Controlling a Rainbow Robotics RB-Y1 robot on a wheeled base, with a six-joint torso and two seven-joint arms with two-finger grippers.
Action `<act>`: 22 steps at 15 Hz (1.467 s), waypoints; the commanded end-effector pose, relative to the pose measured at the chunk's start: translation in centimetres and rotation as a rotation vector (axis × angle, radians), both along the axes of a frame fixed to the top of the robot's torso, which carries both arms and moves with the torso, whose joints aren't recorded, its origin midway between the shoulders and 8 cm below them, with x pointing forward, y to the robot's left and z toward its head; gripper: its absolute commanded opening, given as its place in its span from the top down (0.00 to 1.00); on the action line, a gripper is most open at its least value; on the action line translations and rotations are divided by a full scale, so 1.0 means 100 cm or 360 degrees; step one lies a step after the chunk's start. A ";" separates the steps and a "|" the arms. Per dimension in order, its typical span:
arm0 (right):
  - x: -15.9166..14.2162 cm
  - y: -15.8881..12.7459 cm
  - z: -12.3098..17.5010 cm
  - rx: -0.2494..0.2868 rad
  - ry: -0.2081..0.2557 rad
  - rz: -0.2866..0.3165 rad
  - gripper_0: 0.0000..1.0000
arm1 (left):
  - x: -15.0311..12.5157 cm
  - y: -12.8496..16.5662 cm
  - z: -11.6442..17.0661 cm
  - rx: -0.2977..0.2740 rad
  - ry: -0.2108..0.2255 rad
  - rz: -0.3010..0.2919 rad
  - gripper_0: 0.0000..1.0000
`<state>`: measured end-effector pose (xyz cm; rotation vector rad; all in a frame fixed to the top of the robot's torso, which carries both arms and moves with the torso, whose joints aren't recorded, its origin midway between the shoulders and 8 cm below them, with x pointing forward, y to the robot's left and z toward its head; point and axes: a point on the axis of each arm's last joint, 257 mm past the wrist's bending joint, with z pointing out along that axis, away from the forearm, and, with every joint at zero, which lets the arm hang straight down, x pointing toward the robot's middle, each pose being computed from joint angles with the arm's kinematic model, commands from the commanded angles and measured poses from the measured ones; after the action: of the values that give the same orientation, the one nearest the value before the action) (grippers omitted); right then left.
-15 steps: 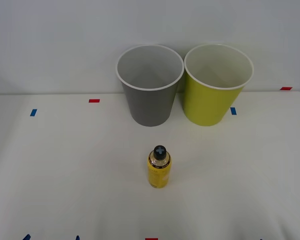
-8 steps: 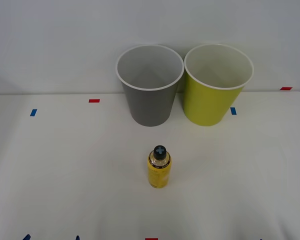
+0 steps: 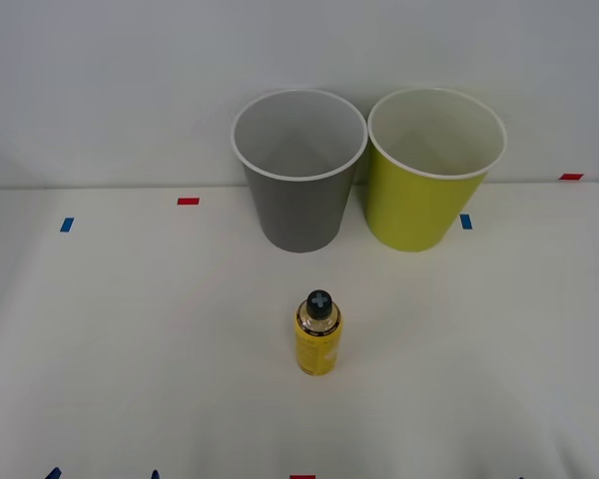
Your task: Put cans in the gray bin and PET bottles in the light green bin.
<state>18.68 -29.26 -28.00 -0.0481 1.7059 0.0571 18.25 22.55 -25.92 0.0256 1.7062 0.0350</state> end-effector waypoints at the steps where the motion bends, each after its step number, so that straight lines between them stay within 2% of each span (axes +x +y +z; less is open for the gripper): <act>1: 0.000 0.000 0.000 0.0000 0.0000 0.0000 0.00 | 0.000 0.000 0.000 0.0000 0.0000 0.0000 0.00; 7: 0.000 0.000 0.000 0.0000 0.0000 0.0000 0.00 | 0.000 0.000 0.000 0.0000 0.0000 0.0000 0.00; 8: 0.000 0.000 0.000 0.0000 0.0000 0.0000 0.00 | -0.007 -0.002 -0.015 -0.0008 0.0048 -0.0006 0.00; 10: 0.000 0.000 0.000 0.0000 0.0000 0.0000 0.00 | -0.005 0.000 -0.007 0.0024 -0.0023 -0.0085 0.00; 13: 0.000 0.000 0.000 0.0000 0.0000 0.0000 0.00 | 0.008 0.018 0.000 0.0164 -0.0091 -0.0195 0.00; 15: 0.000 0.000 0.000 0.0000 0.0000 0.0000 0.00 | 0.021 0.004 0.000 0.0150 -0.0154 -0.0312 0.00; 17: 0.000 0.000 0.000 0.0000 0.0000 0.0000 0.00 | 0.032 -0.005 -0.004 0.0155 -0.0180 -0.0422 0.00; 18: 0.000 0.000 0.000 0.0000 0.0000 0.0000 0.00 | 0.040 -0.017 -0.007 0.0142 -0.0197 -0.0523 0.00; 20: 0.000 0.000 0.000 0.0000 0.0000 0.0000 0.00 | 0.052 -0.034 -0.001 0.0073 -0.0243 -0.0620 0.00; 22: 0.000 0.000 0.000 0.0000 0.0000 0.0000 0.00 | 0.063 -0.051 -0.003 0.0048 -0.0264 -0.0746 0.00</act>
<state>18.68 -29.26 -28.00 -0.0479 1.7058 0.0571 24.21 18.19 -25.82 0.4076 1.4993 -0.2431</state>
